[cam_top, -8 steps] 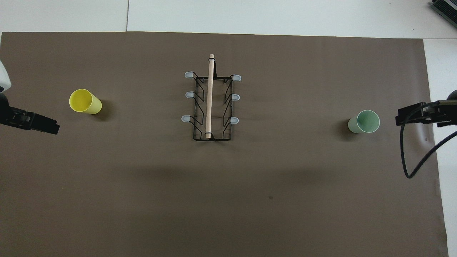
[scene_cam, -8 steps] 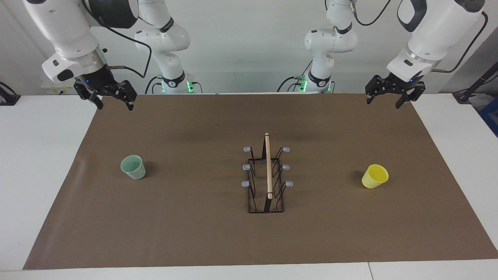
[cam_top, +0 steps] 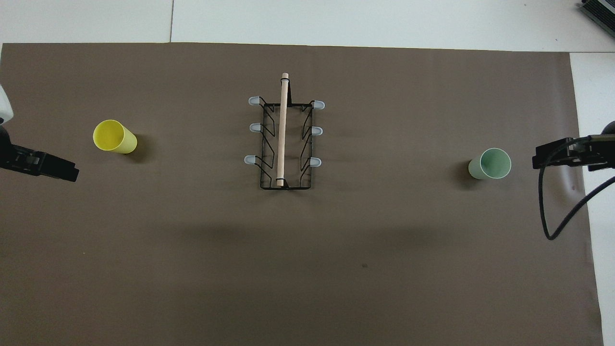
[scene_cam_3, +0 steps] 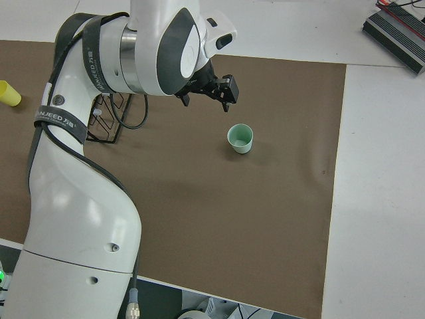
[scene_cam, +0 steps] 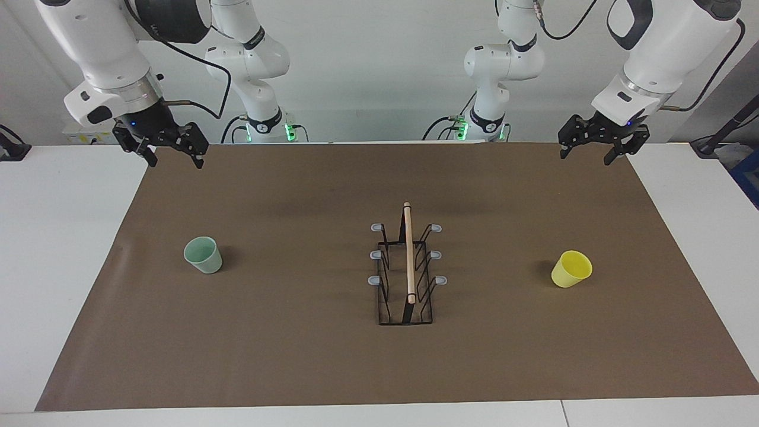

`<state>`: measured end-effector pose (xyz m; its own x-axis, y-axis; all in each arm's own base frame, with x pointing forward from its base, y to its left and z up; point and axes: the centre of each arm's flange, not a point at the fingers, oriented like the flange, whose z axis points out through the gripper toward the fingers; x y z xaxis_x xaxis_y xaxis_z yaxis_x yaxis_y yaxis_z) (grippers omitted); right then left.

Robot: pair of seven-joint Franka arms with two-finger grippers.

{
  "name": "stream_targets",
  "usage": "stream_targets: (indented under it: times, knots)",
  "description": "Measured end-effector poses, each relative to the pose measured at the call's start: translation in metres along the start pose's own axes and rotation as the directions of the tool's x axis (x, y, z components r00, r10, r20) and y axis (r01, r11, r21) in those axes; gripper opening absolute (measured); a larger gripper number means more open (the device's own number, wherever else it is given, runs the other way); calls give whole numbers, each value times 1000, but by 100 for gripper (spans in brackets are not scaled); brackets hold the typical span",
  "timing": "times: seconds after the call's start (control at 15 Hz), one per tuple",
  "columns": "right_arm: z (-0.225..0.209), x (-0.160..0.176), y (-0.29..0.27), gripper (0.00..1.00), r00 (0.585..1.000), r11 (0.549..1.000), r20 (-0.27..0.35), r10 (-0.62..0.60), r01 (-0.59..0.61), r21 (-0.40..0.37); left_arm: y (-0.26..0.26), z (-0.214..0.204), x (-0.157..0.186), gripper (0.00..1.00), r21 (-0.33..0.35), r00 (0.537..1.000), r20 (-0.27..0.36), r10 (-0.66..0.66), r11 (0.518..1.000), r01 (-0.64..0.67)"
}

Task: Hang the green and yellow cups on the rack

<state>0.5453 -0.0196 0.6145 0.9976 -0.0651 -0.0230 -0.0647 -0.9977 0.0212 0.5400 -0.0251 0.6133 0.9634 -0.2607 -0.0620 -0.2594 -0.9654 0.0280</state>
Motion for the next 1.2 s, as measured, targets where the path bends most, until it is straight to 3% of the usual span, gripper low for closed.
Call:
stream_targets:
  times: [0.47,0.8,1.0,1.2]
  knots:
    - [2,-1,17,100,1000,1000,16,-8,8,1,-7,11,6,100,-12,997,6,-74,997,74]
    - [14,-3,13,100,999,1000,38,-17,16,2,-54,56,42,98,-99,951,13,-310,946,309]
    - [20,1,7,100,1000,1000,6,-12,12,3,-83,72,67,98,-141,884,-2,-468,875,463]
    - [23,10,-7,100,1000,1000,5,-25,25,0,-116,90,83,100,-228,754,4,-656,734,640]
